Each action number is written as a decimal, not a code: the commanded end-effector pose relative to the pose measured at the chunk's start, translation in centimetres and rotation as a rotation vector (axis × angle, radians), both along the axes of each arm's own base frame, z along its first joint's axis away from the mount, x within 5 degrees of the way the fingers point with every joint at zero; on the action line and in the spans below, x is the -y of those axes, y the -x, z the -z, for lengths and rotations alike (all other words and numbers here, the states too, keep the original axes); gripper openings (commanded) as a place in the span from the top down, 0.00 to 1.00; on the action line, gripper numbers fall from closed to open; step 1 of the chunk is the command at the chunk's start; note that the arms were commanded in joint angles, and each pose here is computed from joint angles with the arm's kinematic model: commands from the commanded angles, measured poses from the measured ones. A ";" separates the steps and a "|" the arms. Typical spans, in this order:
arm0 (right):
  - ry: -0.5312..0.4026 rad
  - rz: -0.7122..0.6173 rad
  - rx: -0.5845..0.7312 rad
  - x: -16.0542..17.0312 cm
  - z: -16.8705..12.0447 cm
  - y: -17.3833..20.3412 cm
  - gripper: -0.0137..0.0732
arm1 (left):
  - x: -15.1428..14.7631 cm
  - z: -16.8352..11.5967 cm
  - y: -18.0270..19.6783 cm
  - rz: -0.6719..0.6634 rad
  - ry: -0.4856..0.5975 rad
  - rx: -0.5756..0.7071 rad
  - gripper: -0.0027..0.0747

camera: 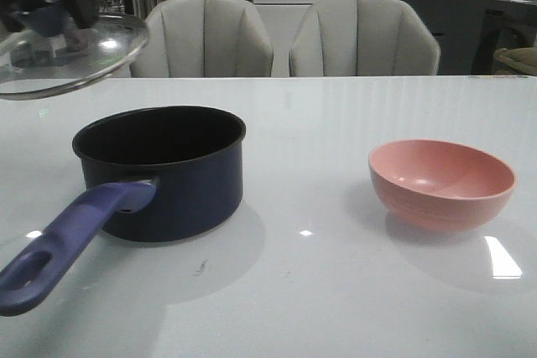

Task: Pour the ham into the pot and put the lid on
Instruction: 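Carry the glass lid over the pot and lower it onto the rim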

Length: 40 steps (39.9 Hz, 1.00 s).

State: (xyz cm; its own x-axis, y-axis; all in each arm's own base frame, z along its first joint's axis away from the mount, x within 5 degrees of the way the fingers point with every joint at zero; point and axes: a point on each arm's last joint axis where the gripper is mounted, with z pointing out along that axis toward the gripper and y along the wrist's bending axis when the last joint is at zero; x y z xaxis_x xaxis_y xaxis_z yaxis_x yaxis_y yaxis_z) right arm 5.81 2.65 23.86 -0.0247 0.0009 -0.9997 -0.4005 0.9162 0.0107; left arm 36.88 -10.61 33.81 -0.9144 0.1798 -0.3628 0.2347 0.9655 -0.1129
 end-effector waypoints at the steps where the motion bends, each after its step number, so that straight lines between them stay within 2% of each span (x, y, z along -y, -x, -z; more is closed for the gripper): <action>1: -0.033 0.027 0.094 0.2 -1.7 -0.1 0.66 | 2.5 -2.8 1.2 0.080 0.037 0.106 0.63; 10: -0.033 0.027 0.094 0.2 -1.7 -0.1 0.66 | 6.0 -0.1 0.4 0.162 -0.005 0.020 0.63; 16: -0.033 0.027 0.094 0.2 -1.7 -0.1 0.66 | 7.2 0.3 -0.3 0.186 -0.008 0.011 0.63; 23: -0.033 0.027 0.094 0.2 -1.7 -0.1 0.66 | 7.5 1.4 -0.7 0.194 -0.058 0.002 0.63; 40: -0.033 0.027 0.094 0.2 -1.7 -0.1 0.66 | 7.9 2.3 -1.0 0.202 -0.078 -0.013 0.63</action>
State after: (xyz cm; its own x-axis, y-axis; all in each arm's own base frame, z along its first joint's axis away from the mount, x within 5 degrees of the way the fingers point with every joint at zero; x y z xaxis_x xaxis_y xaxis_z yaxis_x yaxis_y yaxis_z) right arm 5.81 2.65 23.86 -0.0247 0.0009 -0.9997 -0.4005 0.9162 0.0107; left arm 38.91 -18.45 28.22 -0.8835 0.3883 -0.2621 0.4118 0.9104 -0.0392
